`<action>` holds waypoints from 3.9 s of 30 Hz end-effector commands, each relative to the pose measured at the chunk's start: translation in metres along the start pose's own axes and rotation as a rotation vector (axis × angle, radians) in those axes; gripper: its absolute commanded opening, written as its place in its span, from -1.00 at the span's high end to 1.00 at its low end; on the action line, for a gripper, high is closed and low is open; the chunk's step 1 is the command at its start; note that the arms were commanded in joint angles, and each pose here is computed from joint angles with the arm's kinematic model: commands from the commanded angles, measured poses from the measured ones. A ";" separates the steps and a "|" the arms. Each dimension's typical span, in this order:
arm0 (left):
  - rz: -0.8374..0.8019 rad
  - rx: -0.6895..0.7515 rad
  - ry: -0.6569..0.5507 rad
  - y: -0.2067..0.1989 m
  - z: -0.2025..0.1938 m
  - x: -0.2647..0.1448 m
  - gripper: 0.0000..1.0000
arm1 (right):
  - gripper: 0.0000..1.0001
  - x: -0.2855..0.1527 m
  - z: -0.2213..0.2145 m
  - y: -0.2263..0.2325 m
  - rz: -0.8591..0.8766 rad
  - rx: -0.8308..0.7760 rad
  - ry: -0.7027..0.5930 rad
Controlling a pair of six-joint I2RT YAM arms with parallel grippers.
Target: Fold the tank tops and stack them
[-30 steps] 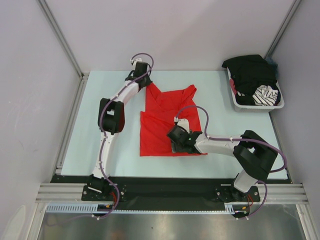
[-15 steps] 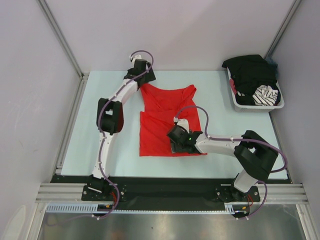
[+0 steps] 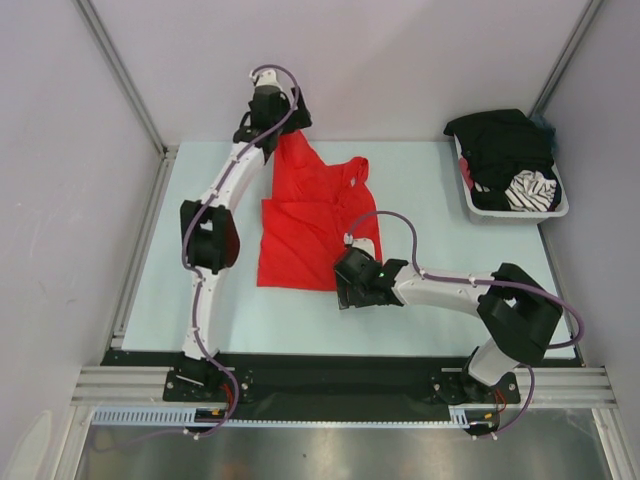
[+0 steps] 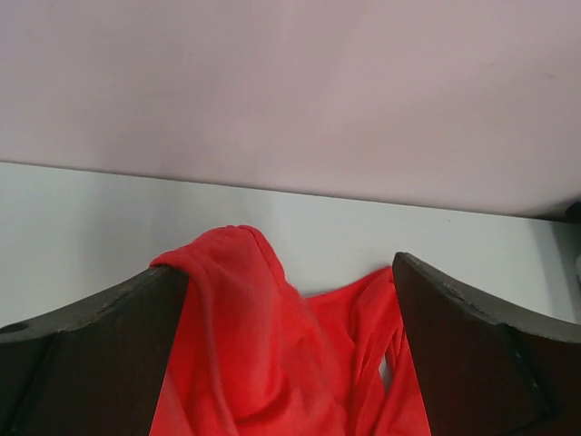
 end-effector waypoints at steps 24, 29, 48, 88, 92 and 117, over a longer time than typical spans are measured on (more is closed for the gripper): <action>0.002 -0.121 0.082 0.048 -0.064 0.044 -0.99 | -0.42 -0.018 0.020 -0.065 -0.016 0.211 -0.044; -0.024 -0.106 0.019 0.038 -0.027 0.030 -0.99 | -0.28 -0.001 0.027 -0.076 -0.004 0.223 -0.016; 0.107 -0.174 0.193 0.070 -0.081 -0.172 -1.00 | 1.00 0.009 0.001 -0.086 0.014 0.228 0.060; 0.081 -0.081 0.629 0.094 -0.325 -0.355 1.00 | 1.00 -0.024 -0.049 -0.117 -0.095 0.334 0.145; 0.041 -0.064 0.682 0.081 -0.328 -0.381 0.99 | 1.00 -0.036 -0.064 -0.120 -0.112 0.334 0.205; -0.061 -0.060 0.478 0.018 -0.203 -0.381 0.99 | 0.99 -0.119 0.050 -0.117 -0.116 0.384 -0.093</action>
Point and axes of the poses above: each gripper's point midway between its finger pads, its own x axis out along the fingers, its own y axis along the line the jaws close on, z = x × y, the point moved 2 cm from there along -x, back along the fingers
